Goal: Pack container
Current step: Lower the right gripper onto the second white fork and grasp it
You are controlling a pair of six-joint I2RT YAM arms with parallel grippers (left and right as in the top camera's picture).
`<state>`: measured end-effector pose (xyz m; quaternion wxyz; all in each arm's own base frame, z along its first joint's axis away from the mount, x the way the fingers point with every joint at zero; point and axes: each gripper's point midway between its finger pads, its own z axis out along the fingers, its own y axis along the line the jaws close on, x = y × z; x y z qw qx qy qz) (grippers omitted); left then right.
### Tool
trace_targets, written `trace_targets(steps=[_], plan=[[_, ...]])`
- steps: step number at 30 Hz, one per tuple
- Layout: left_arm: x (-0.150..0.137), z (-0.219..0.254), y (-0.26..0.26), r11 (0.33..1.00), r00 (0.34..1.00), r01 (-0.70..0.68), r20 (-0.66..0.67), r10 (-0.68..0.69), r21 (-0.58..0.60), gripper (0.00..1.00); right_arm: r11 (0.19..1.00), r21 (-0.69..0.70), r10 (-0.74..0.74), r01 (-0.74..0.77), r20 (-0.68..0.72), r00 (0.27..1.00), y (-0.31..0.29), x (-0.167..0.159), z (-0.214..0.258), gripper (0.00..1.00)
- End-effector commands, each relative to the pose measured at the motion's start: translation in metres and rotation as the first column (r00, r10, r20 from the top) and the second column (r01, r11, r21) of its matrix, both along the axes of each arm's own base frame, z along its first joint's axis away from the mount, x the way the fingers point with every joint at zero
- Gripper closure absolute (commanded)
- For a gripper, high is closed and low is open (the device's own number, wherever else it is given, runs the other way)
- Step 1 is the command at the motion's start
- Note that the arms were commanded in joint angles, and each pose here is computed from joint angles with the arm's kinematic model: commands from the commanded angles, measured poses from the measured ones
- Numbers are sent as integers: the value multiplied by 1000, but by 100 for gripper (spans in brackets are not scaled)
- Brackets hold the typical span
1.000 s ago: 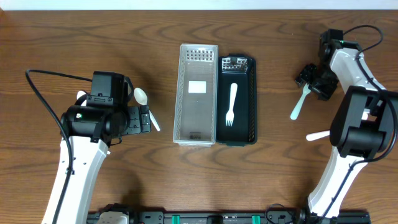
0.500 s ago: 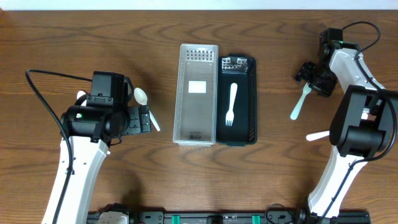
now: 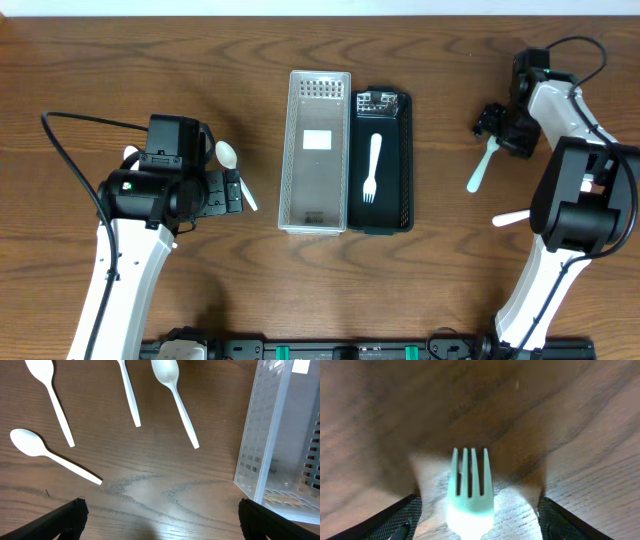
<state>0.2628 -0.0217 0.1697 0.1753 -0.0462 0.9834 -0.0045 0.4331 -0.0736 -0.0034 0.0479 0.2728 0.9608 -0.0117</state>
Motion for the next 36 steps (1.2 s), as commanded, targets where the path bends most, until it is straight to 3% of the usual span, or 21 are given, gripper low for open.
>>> trace_targets(steps=[1, 7, 9, 13, 24, 31, 36], plan=[[2, 2, -1, 1000, 1000, 1, 5, -1, -3, 2, 1000, 4, 17, -17, -43, 999, 2, -13, -16, 20], [2, 2, -1, 1000, 1000, 1, 4, -1, -3, 2, 1000, 8, 18, -17, -63, 998, 3, -21, -24, 21], [2, 2, -1, 1000, 1000, 1, 4, -1, -3, 2, 1000, 8, 18, -17, -62, 998, 3, -21, -24, 27], [2, 2, -1, 1000, 1000, 1, 4, -1, -3, 2, 1000, 8, 17, -17, -65, 998, 3, -21, -24, 55], [2, 2, -1, 1000, 1000, 1, 4, -1, -3, 2, 1000, 8, 17, -17, -62, 998, 3, -20, -24, 79], [2, 2, -1, 1000, 1000, 1, 4, -1, -3, 2, 1000, 7, 5, -5, -53, 999, 3, -19, -14, 86], [2, 2, -1, 1000, 1000, 1, 4, -1, -3, 2, 1000, -4, 22, -22, 26, 999, 13, -4, 30, 86]])
